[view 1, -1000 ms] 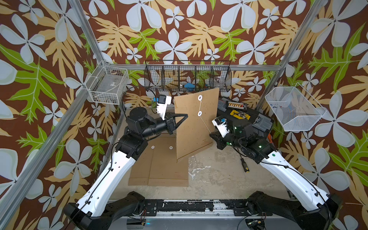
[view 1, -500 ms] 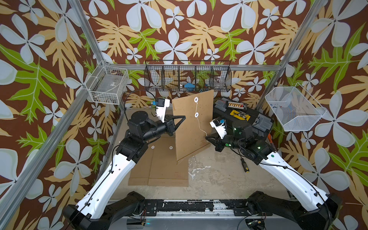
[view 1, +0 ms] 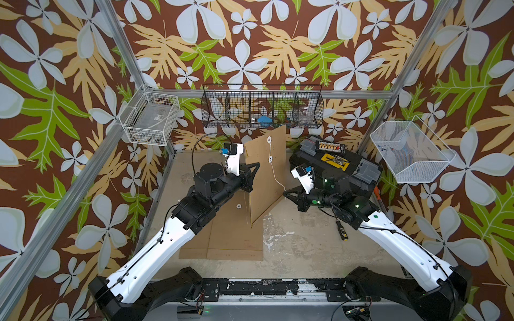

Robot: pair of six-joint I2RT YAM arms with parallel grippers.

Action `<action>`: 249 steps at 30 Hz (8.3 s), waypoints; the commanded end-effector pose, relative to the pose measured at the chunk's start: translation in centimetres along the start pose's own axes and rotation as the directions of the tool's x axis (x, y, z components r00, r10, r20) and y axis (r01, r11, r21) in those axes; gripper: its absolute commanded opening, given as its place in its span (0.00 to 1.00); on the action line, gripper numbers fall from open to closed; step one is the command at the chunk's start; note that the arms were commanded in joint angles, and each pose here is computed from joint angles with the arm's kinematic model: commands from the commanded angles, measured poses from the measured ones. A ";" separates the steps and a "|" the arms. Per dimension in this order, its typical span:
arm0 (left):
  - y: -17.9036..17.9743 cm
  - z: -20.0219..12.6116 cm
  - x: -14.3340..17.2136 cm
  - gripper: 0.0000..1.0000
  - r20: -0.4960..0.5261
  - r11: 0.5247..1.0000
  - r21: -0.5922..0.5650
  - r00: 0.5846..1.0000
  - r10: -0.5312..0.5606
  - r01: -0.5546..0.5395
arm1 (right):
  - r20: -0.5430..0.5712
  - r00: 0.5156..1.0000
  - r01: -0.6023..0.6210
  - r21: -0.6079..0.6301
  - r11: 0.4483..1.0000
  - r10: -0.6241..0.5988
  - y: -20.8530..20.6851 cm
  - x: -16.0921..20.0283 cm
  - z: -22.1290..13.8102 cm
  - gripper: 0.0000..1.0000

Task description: Open the file bag

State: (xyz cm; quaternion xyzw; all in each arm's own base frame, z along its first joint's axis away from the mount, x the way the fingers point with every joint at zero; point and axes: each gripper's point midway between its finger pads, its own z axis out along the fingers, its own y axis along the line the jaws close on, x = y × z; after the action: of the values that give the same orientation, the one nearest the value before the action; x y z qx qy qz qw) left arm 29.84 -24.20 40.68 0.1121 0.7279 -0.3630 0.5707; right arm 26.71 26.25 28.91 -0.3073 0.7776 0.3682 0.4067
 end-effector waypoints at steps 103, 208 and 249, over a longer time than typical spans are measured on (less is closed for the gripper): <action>-1.7 -2.9 3.8 0.00 -0.170 0.938 0.342 0.978 0.120 -0.056 | 0.294 0.955 -0.195 0.700 0.687 -0.029 -13.9 -5.7 -16.3 0.00; -5.2 -3.3 -6.2 0.00 -0.025 0.799 0.578 0.976 0.217 -0.162 | 0.549 0.830 0.064 0.081 0.995 -0.099 -5.3 -11.2 -14.3 0.60; -7.7 -7.6 -3.4 0.00 -0.062 0.696 0.707 0.970 0.235 -0.123 | 0.590 0.772 0.473 -0.285 0.834 -0.237 5.7 -17.7 -14.5 0.36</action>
State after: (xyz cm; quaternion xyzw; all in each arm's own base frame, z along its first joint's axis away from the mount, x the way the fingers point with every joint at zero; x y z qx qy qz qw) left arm 21.35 -23.95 46.99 0.4027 0.5754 -0.5468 0.4559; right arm 25.62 20.44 51.51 -0.3916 0.4769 0.5212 0.5895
